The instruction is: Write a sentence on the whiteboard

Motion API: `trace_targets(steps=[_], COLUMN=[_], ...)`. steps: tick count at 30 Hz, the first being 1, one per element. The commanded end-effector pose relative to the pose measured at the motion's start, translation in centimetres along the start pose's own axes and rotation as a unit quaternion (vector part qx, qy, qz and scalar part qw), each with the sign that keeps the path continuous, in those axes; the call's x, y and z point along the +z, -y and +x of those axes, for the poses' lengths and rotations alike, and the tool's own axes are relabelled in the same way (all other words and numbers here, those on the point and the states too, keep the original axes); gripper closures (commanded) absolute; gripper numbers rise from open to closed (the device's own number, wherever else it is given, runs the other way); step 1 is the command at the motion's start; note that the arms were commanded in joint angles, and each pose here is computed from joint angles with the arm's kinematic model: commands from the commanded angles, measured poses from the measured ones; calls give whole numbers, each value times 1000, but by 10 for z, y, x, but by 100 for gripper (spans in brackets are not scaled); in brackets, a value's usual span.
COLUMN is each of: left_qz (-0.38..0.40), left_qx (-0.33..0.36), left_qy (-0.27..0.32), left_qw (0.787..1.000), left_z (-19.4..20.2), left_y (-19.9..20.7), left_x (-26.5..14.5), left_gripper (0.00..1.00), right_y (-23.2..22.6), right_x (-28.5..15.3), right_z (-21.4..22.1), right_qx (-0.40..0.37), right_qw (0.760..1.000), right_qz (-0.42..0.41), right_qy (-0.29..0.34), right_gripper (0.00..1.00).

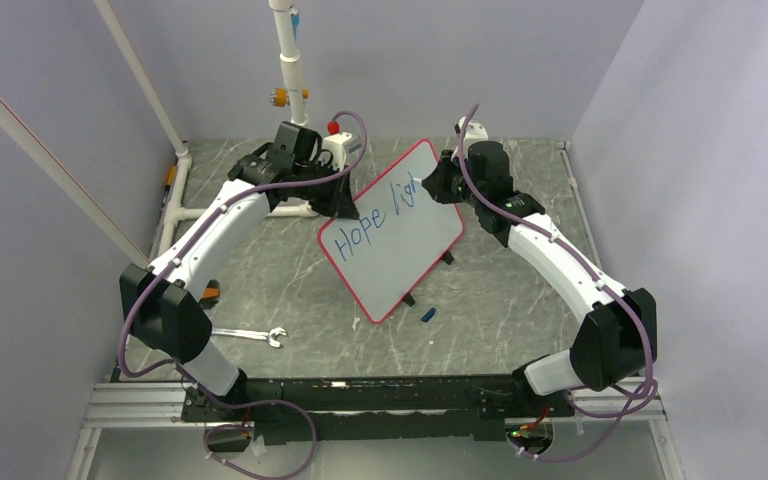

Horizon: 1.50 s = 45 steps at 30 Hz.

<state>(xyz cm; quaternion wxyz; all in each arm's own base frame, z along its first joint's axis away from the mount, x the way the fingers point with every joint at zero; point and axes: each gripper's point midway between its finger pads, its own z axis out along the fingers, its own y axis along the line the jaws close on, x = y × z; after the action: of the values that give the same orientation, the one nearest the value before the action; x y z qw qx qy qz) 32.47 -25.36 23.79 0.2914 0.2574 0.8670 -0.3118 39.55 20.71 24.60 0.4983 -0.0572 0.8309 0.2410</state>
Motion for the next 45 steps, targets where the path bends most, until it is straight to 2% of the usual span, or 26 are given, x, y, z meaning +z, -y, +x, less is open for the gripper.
trace_targets(steps=[1,30,38,45], left_qz=[-70,-75,-75,-76], left_qx=[68,70,69,68], left_qy=[1,6,2,0], left_qw=[995,995,995,995], left_z=[1,-1,1,2], left_y=[-29,-29,-30,-31], left_x=[-2,-5,-3,-3], left_gripper=[100,100,100,100], right_y=[0,11,11,9], right_x=[3,-6,-21,-43], right_z=[-15,38,32,4], right_qx=[-2,0,-7,-19], right_qw=[1000,1000,1000,999], right_qz=[7,5,12,25], right_qy=[22,-29,-24,14], right_gripper=[100,100,100,100])
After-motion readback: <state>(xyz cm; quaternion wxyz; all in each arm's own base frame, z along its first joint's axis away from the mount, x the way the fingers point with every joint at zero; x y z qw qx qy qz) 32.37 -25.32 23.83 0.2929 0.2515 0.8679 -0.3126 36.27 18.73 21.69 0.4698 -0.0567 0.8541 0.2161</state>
